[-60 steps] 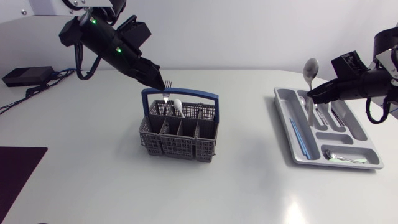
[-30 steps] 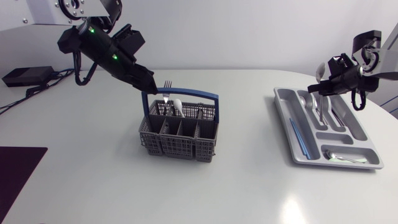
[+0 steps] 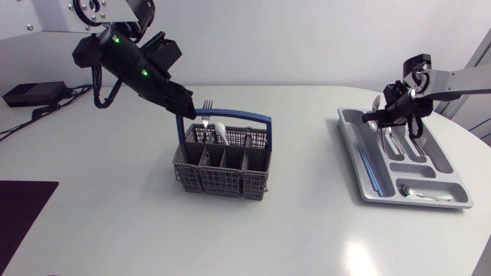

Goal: Sort the cutlery from the basket into the organizer compartments.

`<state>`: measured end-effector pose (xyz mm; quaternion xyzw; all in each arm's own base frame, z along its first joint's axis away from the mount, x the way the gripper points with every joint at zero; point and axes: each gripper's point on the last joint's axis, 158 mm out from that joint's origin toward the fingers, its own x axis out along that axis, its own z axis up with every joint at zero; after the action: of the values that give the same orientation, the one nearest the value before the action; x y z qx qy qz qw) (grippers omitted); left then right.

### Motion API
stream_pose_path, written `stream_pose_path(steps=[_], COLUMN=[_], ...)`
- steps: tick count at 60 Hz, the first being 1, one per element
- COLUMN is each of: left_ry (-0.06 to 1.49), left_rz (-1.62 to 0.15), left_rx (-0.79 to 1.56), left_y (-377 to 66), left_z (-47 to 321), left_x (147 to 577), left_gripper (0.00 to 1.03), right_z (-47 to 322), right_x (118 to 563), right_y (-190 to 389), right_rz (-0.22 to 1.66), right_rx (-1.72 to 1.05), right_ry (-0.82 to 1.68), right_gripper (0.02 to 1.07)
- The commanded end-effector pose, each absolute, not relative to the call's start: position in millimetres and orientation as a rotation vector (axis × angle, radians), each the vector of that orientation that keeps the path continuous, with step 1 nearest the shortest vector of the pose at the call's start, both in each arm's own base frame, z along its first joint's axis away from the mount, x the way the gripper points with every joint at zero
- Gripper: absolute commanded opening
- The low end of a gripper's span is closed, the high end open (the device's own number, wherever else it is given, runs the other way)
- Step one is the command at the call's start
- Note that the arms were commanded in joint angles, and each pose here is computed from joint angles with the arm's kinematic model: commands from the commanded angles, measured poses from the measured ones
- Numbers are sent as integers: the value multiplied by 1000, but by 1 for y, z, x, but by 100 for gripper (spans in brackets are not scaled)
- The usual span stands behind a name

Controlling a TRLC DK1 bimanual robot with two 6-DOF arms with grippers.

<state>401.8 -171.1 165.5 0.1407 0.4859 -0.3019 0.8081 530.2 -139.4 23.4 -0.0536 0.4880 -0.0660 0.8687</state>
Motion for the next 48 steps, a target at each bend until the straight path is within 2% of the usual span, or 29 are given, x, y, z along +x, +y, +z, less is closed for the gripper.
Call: stream_pose_path(steps=[1,13,16,23,24,25,29,35,42,48], left_ry=[1030,1021,1021,1015,1014,1009,1003,1001,1001,1012], left_rz=[-646,-646,-646,-634,-632,-627,-616,-604,-590,-570], left_rx=[283,282,282,280,279,279,283,281,279,271], left_y=[-177,-178,-178,-172,-171,-169,-165,-158,-150,-140], left_z=[173,179,179,182,183,184,187,188,188,184], left_x=[393,389,388,387,387,387,387,385,382,378], left_gripper=[70,70,70,70,70,70,70,70,70,70], right_z=[14,-3,-3,-7,-8,-9,-9,-4,17,44], right_x=[533,529,529,528,528,527,526,525,522,515], right_y=[-143,-149,-149,-147,-146,-146,-147,-147,-141,-124], right_rz=[-164,-181,-189,-188,-188,-188,-199,-203,-201,-172], right_rx=[-79,-52,-50,-53,-54,-54,-56,-56,-78,-122], right_ry=[1040,1082,1085,1093,1095,1098,1097,1087,1032,961], right_gripper=[8,8,11,28,31,40,52,55,69,71])
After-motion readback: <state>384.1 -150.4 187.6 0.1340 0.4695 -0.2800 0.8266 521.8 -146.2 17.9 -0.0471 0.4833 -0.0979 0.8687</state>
